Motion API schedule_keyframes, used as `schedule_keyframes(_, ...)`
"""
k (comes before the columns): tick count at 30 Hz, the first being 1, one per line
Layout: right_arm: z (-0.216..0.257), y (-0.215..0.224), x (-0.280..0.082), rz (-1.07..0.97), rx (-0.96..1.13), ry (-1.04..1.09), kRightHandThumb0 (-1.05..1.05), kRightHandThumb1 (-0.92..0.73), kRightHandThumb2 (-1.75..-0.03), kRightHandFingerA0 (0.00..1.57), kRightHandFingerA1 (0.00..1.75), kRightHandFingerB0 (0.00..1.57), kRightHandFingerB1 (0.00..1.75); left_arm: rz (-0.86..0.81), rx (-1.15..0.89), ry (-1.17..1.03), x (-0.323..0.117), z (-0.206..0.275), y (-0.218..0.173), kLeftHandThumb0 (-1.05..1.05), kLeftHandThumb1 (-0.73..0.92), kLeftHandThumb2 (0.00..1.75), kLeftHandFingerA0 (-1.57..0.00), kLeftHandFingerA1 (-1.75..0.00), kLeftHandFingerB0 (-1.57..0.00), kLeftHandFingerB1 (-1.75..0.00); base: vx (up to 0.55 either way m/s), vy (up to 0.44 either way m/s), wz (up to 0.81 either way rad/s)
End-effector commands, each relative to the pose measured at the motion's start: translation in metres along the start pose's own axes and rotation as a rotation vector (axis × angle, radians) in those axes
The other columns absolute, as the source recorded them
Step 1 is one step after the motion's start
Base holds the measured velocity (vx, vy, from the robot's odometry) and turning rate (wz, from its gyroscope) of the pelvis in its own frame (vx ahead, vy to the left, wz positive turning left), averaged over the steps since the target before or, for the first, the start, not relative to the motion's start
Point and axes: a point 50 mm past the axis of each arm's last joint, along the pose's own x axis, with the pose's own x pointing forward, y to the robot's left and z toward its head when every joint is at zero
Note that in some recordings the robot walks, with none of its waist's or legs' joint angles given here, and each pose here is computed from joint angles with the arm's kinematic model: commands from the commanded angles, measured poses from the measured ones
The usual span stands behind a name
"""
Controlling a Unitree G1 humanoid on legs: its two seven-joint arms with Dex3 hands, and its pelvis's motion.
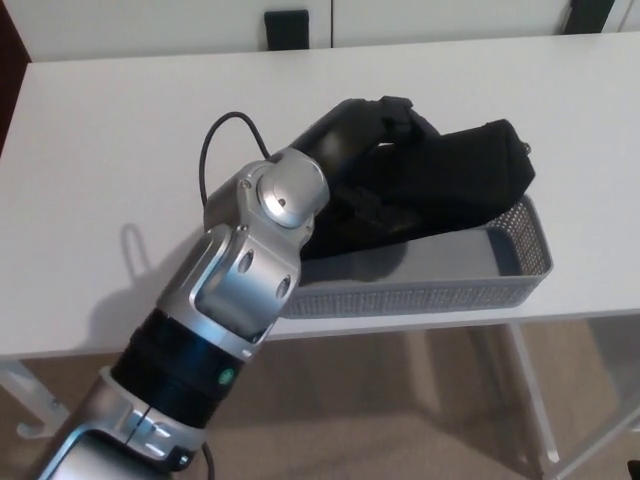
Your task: The robot walk towards a table in front and pick up a black pencil case on the left hand side and put the pencil case into a small container on the right hand side
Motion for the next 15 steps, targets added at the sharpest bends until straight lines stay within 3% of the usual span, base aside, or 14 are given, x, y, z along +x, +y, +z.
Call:
schedule_keyframes(1,0.0,-0.0072,-0.0015,-0.019,-0.017,0.007,-0.34,-0.64,-0.59,0.49,0.42,0.17,0.29,-0.131,0.168,0.17,-0.0003,-0.0083,0.002,-0.73,0.48,0.83,-0.02,-0.26,0.0,-0.09,0.0,0.0,0.0)
schedule_keyframes(3,0.0002,-0.0076,-0.0013,-0.021,-0.021,0.009,-0.34,-0.64,-0.59,0.5,0.42,0.18,0.29,-0.19,0.22,0.221,-0.0002,-0.0097,0.0025,-0.85,0.53,0.87,0.0,-0.06,0.0,0.0,0.0,0.0,0.0)
schedule_keyframes(15,0.0056,-0.0074,0.001,-0.015,-0.001,0.002,-0.38,-0.64,-0.63,0.48,0.43,0.17,0.3,-0.237,0.256,0.245,-0.0008,-0.0126,0.0045,-0.93,0.56,0.94,0.0,-0.03,0.0,0.0,0.0,0.0,0.0)
